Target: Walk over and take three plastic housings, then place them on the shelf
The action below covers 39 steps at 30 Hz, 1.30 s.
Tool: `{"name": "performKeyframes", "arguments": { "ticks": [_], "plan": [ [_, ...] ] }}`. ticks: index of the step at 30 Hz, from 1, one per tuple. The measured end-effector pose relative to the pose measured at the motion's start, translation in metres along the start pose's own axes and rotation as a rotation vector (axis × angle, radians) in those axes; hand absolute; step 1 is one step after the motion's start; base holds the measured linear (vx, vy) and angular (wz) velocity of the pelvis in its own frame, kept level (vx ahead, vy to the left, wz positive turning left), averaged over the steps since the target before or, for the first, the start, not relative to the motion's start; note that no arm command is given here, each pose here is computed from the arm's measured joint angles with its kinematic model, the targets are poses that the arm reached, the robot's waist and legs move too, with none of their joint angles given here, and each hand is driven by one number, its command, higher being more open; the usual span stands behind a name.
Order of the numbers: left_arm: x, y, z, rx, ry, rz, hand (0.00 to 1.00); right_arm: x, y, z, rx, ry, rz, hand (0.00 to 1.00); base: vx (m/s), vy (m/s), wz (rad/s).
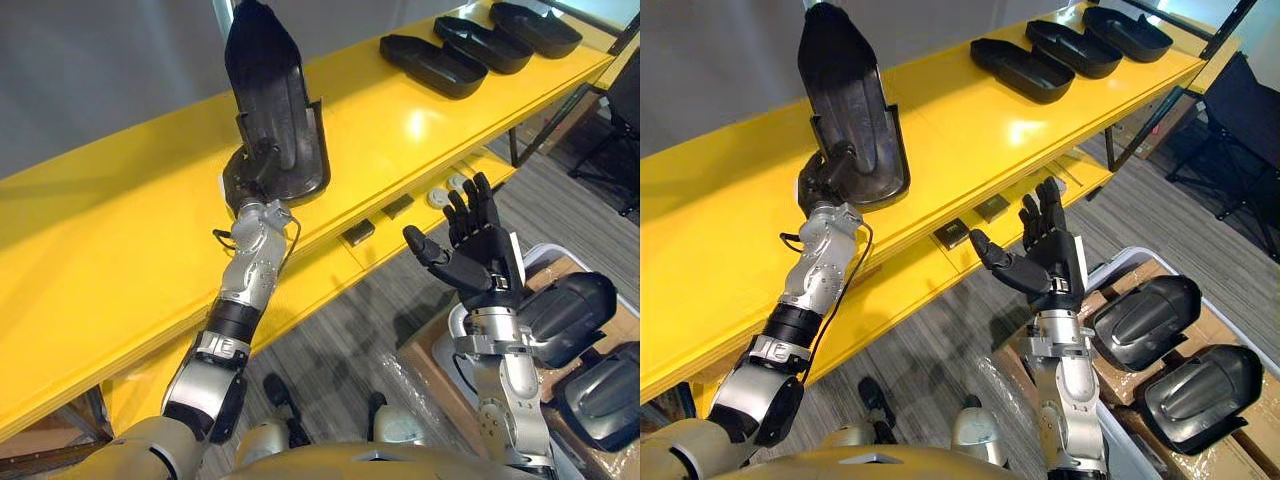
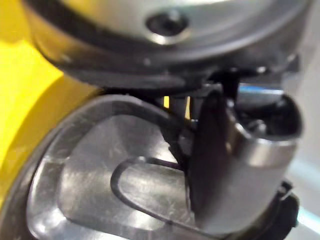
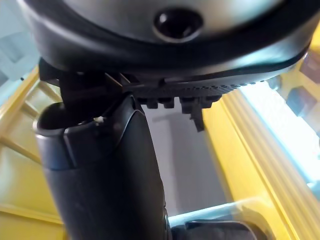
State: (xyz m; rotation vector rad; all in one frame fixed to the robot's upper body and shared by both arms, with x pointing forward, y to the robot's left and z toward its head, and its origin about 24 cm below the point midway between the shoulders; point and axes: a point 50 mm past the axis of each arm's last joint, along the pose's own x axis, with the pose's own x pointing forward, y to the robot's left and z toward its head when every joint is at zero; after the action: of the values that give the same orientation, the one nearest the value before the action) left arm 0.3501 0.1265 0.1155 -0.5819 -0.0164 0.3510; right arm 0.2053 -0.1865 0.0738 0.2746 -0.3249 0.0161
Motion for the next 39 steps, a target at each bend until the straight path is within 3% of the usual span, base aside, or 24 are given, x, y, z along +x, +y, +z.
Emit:
{"name": "performKeyframes", "arguments": {
  "ticks": [6,7,15,25,33,39],
  "plan": [
    [0.002,-0.014,0.004,-0.006,-0.014,-0.032,0.0,0.002,0.004,-0.001,0.081,-0.019,-0.009,1.0,0.0,0.023,0.0],
    [0.002,-0.017,0.006,-0.006,-0.021,-0.038,1.0,0.003,0.004,-0.001,0.085,-0.021,-0.007,1.0,-0.04,0.028,-0.03],
    [0.012,-0.047,0.034,0.038,-0.13,-0.109,1.0,0.018,0.011,0.006,0.105,-0.073,0.033,1.0,-0.05,0.02,-0.04],
    [0.011,-0.057,0.046,0.077,-0.212,-0.083,1.0,0.019,0.024,0.001,0.179,-0.055,0.054,1.0,0.0,0.0,0.0],
    [0.012,-0.044,0.053,0.088,-0.309,0.07,1.0,0.014,0.026,-0.003,0.187,-0.029,0.042,1.0,0.01,-0.005,0.0],
    [0.002,-0.038,0.048,0.172,-0.335,0.011,1.0,0.018,0.03,0.0,0.141,-0.051,0.072,1.0,0.05,-0.019,0.05]
  ]
}}
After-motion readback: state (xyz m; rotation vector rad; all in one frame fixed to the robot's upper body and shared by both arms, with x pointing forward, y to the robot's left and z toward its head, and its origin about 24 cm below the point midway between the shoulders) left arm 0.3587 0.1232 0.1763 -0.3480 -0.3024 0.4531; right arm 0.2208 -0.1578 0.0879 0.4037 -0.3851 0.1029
